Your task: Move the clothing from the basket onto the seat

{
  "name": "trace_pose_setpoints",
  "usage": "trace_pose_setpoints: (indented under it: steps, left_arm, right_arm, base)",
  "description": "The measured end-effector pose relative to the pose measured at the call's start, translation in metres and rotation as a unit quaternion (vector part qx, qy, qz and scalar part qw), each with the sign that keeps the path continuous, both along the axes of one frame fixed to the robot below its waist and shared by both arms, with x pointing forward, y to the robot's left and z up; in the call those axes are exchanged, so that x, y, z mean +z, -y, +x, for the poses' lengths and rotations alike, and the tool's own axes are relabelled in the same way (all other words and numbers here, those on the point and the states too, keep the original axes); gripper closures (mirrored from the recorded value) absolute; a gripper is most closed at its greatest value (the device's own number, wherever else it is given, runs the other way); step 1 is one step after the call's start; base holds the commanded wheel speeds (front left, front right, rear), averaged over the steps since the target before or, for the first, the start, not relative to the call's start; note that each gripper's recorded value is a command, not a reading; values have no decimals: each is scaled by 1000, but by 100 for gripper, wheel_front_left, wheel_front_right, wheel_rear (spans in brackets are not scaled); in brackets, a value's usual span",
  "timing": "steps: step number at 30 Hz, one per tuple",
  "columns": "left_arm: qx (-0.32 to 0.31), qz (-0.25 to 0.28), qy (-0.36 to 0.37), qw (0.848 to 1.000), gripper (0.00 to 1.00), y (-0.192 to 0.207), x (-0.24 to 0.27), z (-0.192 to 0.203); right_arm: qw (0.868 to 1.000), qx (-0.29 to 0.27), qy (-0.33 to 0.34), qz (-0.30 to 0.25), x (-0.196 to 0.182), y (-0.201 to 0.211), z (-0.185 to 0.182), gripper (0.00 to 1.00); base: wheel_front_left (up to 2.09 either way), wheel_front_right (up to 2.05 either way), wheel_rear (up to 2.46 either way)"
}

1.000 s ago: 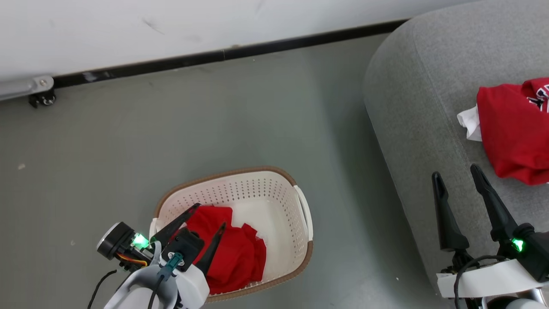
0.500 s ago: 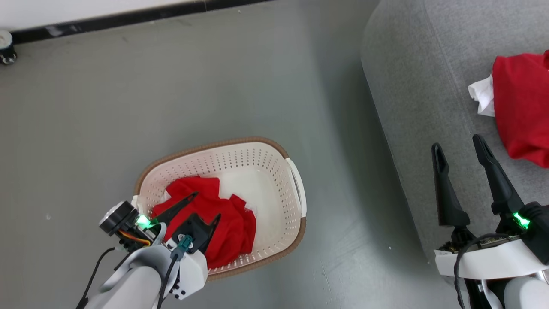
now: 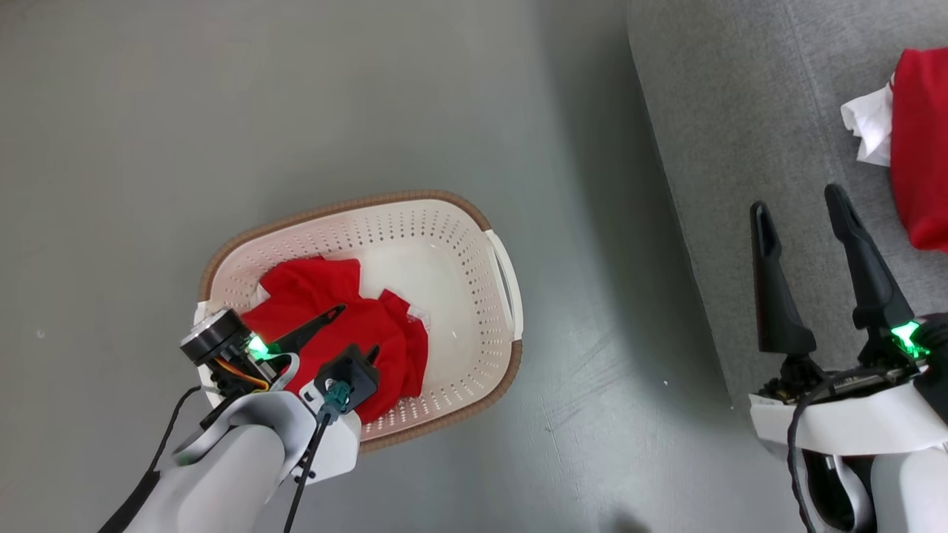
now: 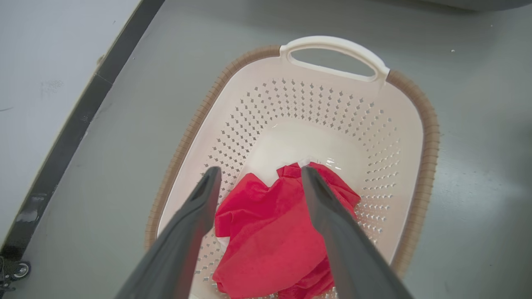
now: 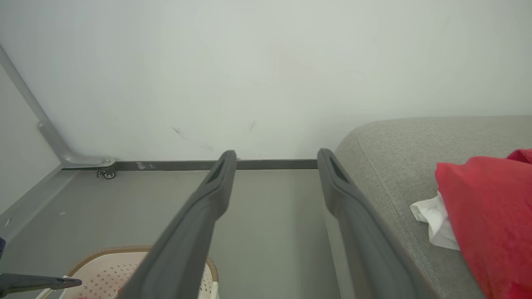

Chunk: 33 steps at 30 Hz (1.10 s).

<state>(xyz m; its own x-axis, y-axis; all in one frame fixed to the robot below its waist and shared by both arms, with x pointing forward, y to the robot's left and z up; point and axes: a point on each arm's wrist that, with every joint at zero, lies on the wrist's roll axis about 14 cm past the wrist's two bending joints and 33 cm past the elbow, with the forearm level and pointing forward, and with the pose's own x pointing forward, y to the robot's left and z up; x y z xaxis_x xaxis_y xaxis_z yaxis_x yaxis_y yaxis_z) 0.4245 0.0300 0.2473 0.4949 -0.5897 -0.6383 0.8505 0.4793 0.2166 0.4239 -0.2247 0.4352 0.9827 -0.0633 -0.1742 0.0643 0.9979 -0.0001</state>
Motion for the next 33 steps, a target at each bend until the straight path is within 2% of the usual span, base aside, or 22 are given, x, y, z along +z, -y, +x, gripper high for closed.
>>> trace_pose_setpoints:
  steps: [15,25,33]
  left_arm:
    - [-19,22,-28,999,0,4,-42,7]
    - [-35,49,-59,996,0,-2,-73,-5]
    - [-80,84,-70,991,0,-4,-94,-17]
  right_arm:
    - [1000,5,23,-9,-7,2,32,0]
    - [999,10,35,-16,-12,3,51,0]
    - [999,9,26,-17,-26,5,55,0]
  base:
    - [0,0,0]
    - [0,0,0]
    - [0,0,0]
